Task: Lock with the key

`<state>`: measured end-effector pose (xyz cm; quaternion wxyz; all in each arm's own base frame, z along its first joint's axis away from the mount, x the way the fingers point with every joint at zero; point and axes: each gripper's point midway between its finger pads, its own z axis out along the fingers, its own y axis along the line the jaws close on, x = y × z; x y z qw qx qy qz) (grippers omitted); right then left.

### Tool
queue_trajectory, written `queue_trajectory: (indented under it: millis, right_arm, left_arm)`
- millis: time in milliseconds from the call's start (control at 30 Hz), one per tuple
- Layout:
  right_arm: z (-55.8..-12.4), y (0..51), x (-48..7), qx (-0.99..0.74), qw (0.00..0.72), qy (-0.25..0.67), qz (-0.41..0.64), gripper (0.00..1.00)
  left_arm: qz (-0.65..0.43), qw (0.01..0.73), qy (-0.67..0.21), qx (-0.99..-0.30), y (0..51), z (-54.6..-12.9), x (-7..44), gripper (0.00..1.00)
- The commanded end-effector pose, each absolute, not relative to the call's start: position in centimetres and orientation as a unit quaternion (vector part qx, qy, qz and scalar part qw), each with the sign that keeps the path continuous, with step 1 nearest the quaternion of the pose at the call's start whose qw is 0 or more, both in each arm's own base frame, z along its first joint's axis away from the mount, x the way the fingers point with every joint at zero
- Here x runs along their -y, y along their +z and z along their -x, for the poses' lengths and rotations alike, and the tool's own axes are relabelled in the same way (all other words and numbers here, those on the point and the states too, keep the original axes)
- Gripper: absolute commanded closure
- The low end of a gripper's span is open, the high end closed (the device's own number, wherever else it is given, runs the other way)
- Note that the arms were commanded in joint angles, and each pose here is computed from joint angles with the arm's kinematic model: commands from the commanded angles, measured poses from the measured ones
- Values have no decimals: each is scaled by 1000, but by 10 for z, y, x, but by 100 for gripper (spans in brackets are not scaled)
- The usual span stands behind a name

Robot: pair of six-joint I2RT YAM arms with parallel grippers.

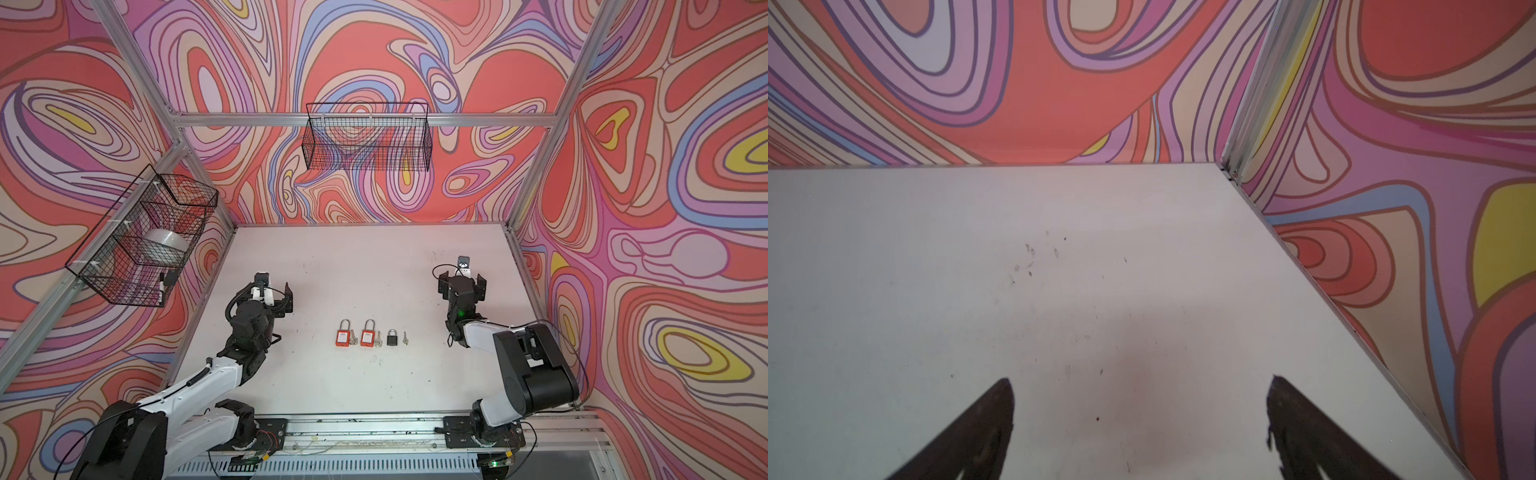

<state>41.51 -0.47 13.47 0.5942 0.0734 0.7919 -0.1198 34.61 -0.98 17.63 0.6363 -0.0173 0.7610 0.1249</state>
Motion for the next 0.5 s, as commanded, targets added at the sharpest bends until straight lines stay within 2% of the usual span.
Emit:
queue_trajectory:
  millis: [0,233,467]
  right_arm:
    - [-413,127,19,-779,615,-88,-85,2]
    - [-409,106,23,-761,639,-76,-88,2]
    - [-422,96,18,-787,609,-69,-78,2]
  left_arm:
    - [74,650,131,-745,173,-344,-14,0]
    - [96,638,126,-753,145,-351,-30,0]
    - [69,640,109,-758,118,-362,-21,0]
